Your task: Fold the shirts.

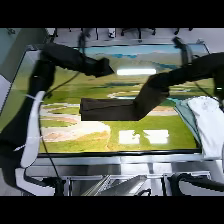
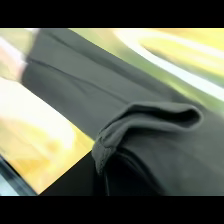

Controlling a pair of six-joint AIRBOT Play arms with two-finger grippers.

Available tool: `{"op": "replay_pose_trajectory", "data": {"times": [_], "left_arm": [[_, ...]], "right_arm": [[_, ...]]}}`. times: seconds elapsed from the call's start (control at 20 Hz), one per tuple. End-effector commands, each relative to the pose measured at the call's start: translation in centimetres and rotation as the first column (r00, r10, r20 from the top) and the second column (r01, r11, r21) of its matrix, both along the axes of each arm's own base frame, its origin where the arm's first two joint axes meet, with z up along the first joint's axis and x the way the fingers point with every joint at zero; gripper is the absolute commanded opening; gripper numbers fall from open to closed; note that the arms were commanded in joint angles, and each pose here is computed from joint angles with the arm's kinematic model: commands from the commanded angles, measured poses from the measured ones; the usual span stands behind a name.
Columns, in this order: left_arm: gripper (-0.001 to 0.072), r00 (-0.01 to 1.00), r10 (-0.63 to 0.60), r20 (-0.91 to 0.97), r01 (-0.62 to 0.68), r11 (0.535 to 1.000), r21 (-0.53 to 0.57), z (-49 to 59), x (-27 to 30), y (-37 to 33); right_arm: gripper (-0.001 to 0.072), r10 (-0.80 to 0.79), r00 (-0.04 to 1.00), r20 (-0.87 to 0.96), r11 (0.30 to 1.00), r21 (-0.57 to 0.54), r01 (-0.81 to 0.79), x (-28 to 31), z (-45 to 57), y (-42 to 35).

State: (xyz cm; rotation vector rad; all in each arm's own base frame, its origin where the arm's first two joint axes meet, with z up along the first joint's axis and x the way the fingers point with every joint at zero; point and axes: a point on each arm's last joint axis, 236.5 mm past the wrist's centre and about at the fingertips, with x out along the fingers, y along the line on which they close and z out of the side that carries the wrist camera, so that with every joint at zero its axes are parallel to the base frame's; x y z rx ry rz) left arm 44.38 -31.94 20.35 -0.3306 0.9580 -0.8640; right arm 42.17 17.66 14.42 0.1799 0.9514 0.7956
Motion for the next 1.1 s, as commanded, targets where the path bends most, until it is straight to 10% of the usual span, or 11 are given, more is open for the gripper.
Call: {"op": "replay_pose_trajectory", "data": {"times": [0.0,0.2,0.3,0.35,1.05], "left_arm": [[0.0016,0.984,0.07,0.161,-0.068,0.997,-0.023,7.4,-1.5,5.9],[0.0016,0.971,0.086,0.221,-0.087,0.996,-0.008,7.5,-2.7,7.8],[0.0016,0.977,0.065,0.202,-0.07,0.997,0.018,5.5,-3.3,7.9],[0.0016,0.981,0.057,0.185,-0.064,0.998,0.03,4.4,-3.5,7.9],[0.0014,0.964,0.153,0.218,-0.165,0.986,0.038,5.8,-2.4,12.8]], "right_arm": [[0.0014,0.074,0.986,0.149,0.993,0.082,-0.087,0.2,-0.1,14.3],[0.0021,0.044,0.949,0.313,0.985,0.146,-0.094,-1.9,-7.6,32.2],[0.0437,0.094,0.928,0.36,0.983,0.115,-0.144,-3.9,-10.9,36.9],[0.0505,0.115,0.927,0.356,0.982,0.1,-0.16,-3.9,-11.3,37.0],[0.0497,-0.2,0.93,-0.307,0.979,-0.021,0.203,3.8,-8.9,1.0]]}}
